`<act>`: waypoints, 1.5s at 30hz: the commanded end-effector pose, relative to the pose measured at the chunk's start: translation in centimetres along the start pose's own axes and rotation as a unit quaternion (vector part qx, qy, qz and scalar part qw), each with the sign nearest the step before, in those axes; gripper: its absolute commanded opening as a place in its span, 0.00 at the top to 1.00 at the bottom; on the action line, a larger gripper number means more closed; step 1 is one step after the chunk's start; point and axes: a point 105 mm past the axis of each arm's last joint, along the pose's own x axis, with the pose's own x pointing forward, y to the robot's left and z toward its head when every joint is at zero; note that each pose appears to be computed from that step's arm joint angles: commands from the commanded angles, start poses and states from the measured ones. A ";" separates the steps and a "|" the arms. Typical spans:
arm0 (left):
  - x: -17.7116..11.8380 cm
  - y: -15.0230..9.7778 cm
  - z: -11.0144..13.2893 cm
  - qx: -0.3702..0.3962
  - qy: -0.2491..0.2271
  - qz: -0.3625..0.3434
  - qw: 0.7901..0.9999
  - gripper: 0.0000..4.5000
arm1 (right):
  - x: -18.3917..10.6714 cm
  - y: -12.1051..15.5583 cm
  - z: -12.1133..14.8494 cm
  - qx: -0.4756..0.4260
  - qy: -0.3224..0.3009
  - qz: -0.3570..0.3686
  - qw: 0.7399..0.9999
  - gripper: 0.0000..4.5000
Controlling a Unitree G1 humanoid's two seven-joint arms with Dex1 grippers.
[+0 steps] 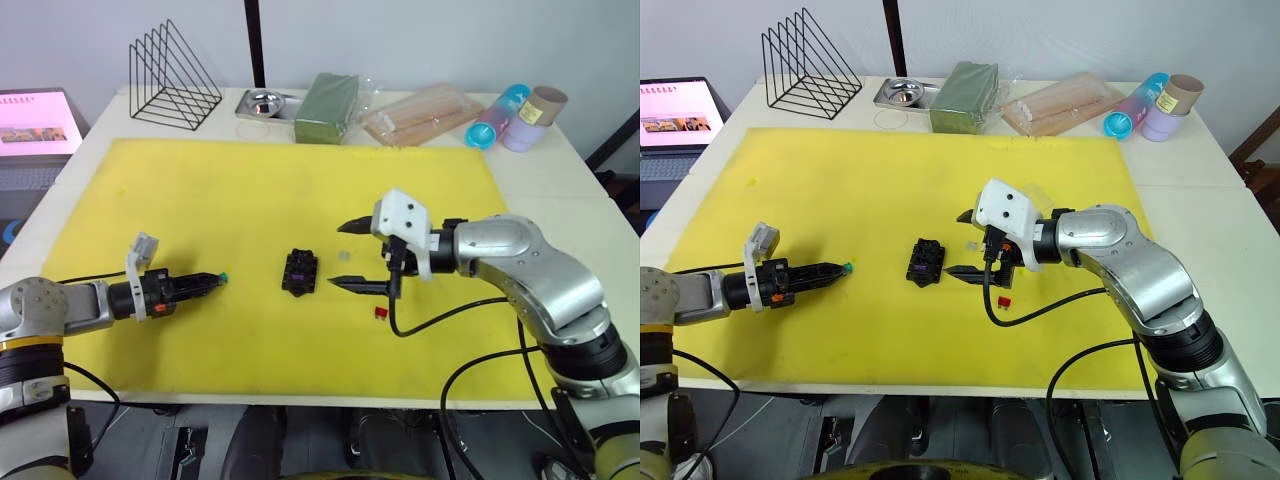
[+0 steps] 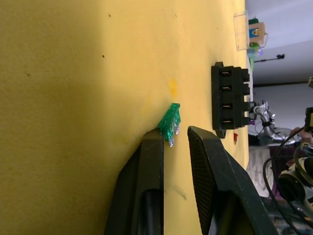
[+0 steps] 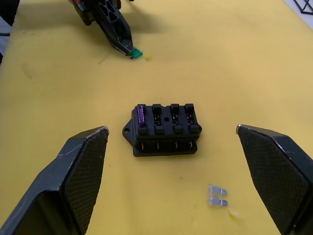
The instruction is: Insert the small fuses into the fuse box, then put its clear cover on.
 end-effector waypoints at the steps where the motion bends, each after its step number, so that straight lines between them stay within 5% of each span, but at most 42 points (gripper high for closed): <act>1: 0.1 0.4 -0.4 0.004 0.006 0.015 1.000 0.83 | -0.3 0.1 1.4 -0.032 -0.012 -0.001 0.999 0.00; 4: 0.3 0.1 -0.3 0.007 0.007 0.014 1.000 0.83 | -0.3 0.0 1.5 -0.032 -0.012 -0.001 0.999 0.00; 8: 0.4 -0.2 -0.1 0.010 0.005 0.018 1.000 0.99 | -0.3 0.0 1.4 -0.032 -0.012 -0.002 0.999 0.00; 17: 0.1 -1.3 0.4 0.037 0.005 0.006 0.999 0.99 | -0.3 0.0 1.4 -0.032 -0.012 -0.002 0.999 0.00; 20: 0.1 -3.6 2.0 0.114 -0.034 -0.048 0.992 0.99 | -0.5 0.0 1.4 -0.032 -0.012 -0.002 0.999 0.00; 26: -0.2 -6.8 1.7 0.196 -0.004 -0.117 0.974 0.99 | -0.9 0.0 1.3 -0.015 -0.008 0.000 1.000 0.00; 28: 0.0 -8.8 1.7 0.240 0.008 -0.153 0.959 0.99 | -1.5 0.0 1.8 0.022 -0.023 0.005 0.999 0.00; 32: 1.1 -14.1 1.1 0.378 0.075 -0.232 0.893 0.99 | -3.6 0.3 3.8 0.149 -0.066 0.048 0.985 0.00; 37: 1.9 -16.0 0.4 0.487 0.131 -0.260 0.824 0.99 | -4.8 0.8 5.3 0.202 -0.066 0.087 0.973 0.00; 42: 3.9 -17.9 0.6 0.573 0.139 -0.293 0.753 0.99 | -4.3 1.3 7.1 0.217 -0.066 0.115 0.967 0.00; 45: 4.6 -18.2 0.6 0.586 0.136 -0.304 0.739 1.00 | -3.9 1.3 7.6 0.213 -0.062 0.113 0.969 0.13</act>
